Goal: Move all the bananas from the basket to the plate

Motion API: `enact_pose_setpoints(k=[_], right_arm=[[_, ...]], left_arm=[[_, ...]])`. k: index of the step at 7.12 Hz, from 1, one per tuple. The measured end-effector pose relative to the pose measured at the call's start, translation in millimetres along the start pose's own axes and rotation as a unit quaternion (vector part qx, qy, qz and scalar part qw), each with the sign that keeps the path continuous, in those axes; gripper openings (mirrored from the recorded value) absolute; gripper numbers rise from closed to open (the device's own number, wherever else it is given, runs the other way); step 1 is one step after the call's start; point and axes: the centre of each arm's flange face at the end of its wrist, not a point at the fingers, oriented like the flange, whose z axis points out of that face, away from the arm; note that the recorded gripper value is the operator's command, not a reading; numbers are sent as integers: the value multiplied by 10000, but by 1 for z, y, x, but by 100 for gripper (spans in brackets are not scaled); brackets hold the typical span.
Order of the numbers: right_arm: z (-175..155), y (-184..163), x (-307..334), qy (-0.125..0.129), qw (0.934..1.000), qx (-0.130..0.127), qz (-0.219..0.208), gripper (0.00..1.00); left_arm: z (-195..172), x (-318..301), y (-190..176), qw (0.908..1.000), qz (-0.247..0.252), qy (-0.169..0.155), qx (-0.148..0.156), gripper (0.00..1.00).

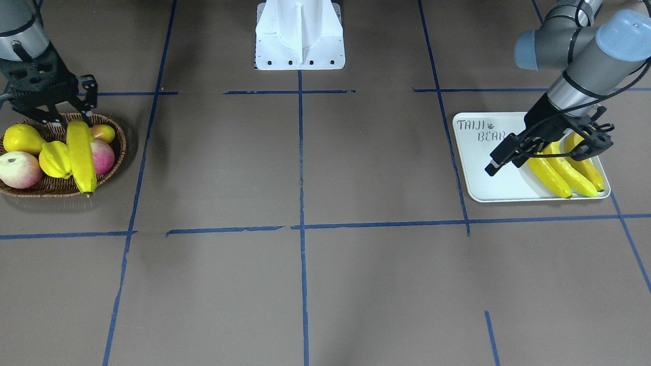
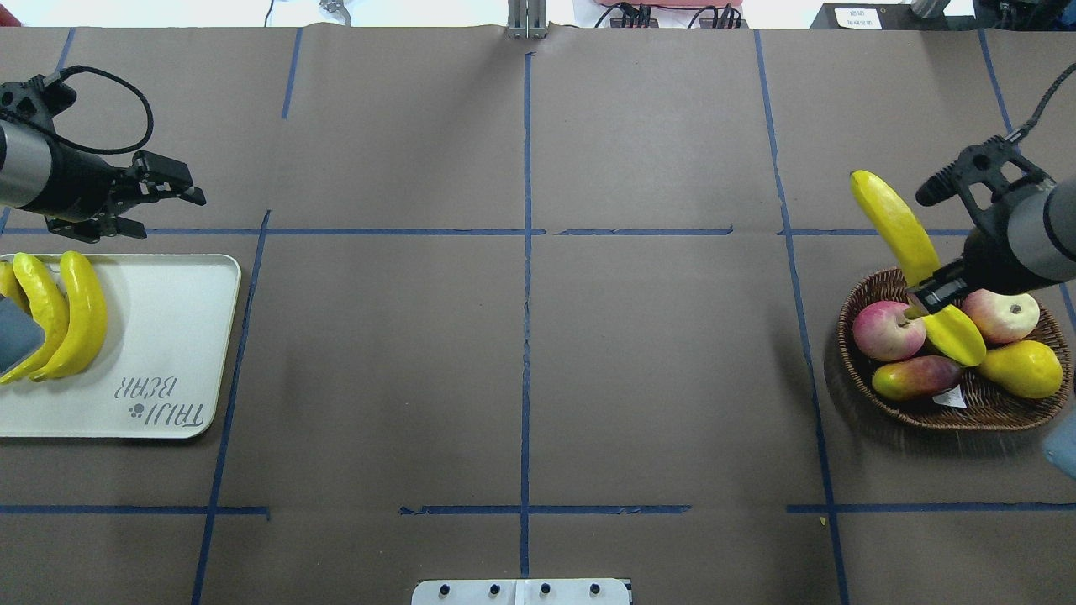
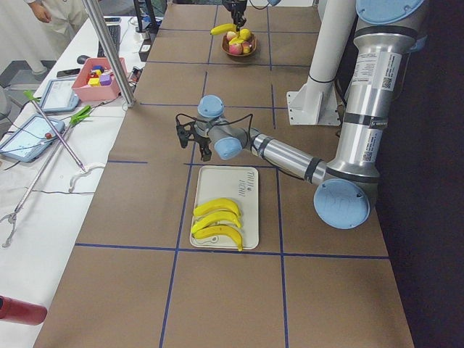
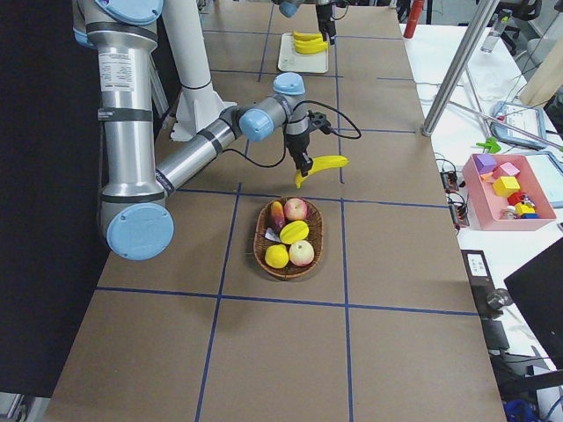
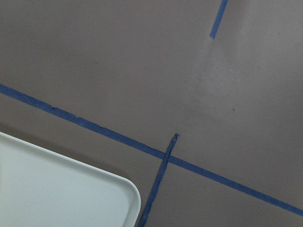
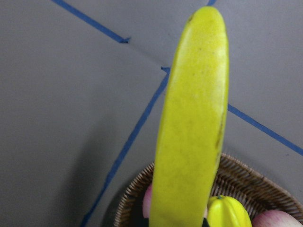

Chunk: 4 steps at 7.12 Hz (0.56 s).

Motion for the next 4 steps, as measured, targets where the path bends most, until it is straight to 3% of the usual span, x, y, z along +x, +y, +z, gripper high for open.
enact_pose_setpoints(k=[2,4], right_arm=[[14,-63,-57,-473,9964,161,688,1],[36,-84,-104,-974,9895,445,973,1]], left_arm=[[-15,45,19,9979,12,645,-41,100],[-6,89,49,9930,138,1133,-290,100]])
